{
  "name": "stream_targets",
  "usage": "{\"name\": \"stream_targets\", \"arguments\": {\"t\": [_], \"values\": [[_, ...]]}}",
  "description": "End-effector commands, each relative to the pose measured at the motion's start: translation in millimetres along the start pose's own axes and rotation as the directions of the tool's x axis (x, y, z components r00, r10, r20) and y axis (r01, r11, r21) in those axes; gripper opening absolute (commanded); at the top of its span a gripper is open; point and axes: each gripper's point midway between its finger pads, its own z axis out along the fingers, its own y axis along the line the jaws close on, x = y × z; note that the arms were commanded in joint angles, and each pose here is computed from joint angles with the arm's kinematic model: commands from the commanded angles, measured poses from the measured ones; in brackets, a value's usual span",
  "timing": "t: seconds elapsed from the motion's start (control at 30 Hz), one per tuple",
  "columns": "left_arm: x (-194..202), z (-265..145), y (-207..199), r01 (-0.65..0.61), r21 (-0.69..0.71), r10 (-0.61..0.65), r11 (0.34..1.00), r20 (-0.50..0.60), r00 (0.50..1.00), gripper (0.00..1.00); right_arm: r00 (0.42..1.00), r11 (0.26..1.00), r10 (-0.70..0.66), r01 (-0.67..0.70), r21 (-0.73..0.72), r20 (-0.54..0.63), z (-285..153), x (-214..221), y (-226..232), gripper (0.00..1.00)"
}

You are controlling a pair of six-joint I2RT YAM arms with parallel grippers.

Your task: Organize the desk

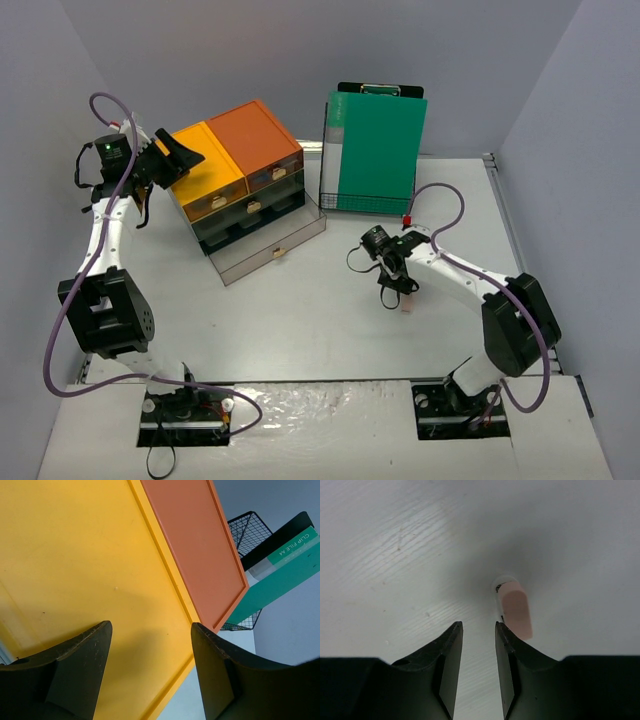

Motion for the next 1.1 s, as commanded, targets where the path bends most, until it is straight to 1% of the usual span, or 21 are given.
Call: {"name": "stream_targets", "arguments": {"t": [0.0, 0.03, 0.27, 0.5, 0.6, 0.87, 1.07], "values": [[11, -6, 5, 0.045, -0.034, -0.047, 0.998, -0.034, 0.998, 0.62, 0.999, 0.997, 0.007, -0.010, 0.076, 0.045, -2, -6, -37, 0.31], [11, -6, 6, 0.046, -0.034, -0.047, 0.998, -0.034, 0.998, 0.62, 0.999, 0.997, 0.008, -0.012, 0.078, 0.046, -2, -5, -40, 0.33], [12, -4, 6, 0.048, -0.030, -0.049, 0.998, -0.037, 0.998, 0.62, 0.999, 0.995, 0.017, -0.020, 0.102, 0.036, 2, 3, -60, 0.34], [11, -4, 5, 0.047, -0.027, -0.048, 0.998, -0.035, 0.998, 0.61, 1.000, 0.993, -0.002, 0.000, 0.122, 0.013, 10, 12, -64, 0.45], [10, -4, 5, 0.047, -0.027, -0.048, 0.999, -0.035, 0.998, 0.61, 1.000, 0.994, -0.003, 0.001, 0.108, 0.014, 12, 12, -60, 0.47], [11, -4, 4, 0.050, -0.024, -0.051, 0.998, -0.036, 0.998, 0.61, 1.000, 0.997, -0.018, 0.017, 0.074, 0.009, 17, 10, -48, 0.48], [10, -6, 3, 0.047, -0.023, -0.048, 0.999, -0.033, 0.998, 0.61, 0.998, 0.995, -0.044, 0.047, 0.086, -0.039, 30, 25, -48, 0.48]]}}
